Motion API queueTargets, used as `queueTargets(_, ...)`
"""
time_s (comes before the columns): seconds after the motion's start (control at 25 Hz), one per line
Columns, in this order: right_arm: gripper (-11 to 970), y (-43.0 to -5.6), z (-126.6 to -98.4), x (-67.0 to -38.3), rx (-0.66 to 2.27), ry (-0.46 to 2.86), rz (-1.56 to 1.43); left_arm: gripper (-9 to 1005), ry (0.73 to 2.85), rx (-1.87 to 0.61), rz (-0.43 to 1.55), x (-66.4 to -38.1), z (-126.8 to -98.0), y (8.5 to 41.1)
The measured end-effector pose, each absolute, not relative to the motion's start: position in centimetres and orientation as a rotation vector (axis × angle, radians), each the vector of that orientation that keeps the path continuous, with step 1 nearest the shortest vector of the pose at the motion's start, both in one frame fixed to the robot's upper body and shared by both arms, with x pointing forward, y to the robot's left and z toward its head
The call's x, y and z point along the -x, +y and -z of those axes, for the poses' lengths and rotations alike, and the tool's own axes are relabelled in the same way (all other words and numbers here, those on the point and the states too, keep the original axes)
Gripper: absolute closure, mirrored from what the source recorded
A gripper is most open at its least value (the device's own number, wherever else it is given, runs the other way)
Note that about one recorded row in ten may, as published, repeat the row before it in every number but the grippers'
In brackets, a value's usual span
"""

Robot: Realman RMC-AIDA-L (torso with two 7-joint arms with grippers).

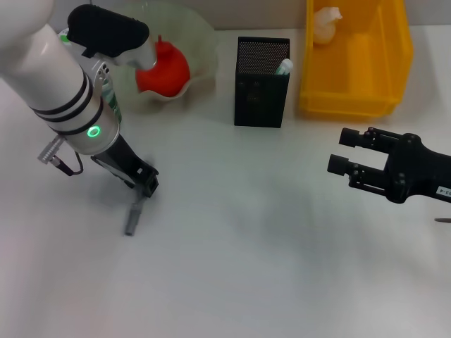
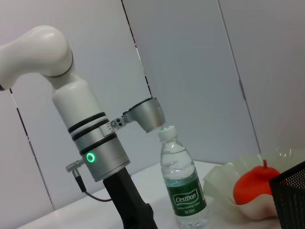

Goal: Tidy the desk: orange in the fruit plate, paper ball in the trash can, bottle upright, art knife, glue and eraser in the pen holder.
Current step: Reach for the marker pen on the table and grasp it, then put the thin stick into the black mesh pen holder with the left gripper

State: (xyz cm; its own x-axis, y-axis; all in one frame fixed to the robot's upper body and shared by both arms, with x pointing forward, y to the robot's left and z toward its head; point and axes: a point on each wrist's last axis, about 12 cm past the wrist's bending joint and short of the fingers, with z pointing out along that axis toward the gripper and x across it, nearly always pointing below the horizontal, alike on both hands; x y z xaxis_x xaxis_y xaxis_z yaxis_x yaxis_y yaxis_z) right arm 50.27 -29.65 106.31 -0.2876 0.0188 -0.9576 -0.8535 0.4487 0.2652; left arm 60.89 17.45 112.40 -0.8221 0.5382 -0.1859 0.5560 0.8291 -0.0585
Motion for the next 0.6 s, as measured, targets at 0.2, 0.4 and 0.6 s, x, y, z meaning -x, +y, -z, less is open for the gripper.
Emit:
queueTargets(0.2,319,-29.65,-106.31,-50.25,0.737,1.637,-1.027,663,2.839,-0.89,0.146,-60.89,-112.37,17.11)
queueTargets(0.4,319,-29.65,-106.31,-50.25,0.735,1.638,-1.029,689,2.836,-0.902,0.139,-60.88,-112.35,17.01)
queueTargets(0.6,319,-29.65,-106.32,-50.25,0.735,1.638,-1.03,793,2.826,-0.945,0.12,-60.8,-112.29,16.75)
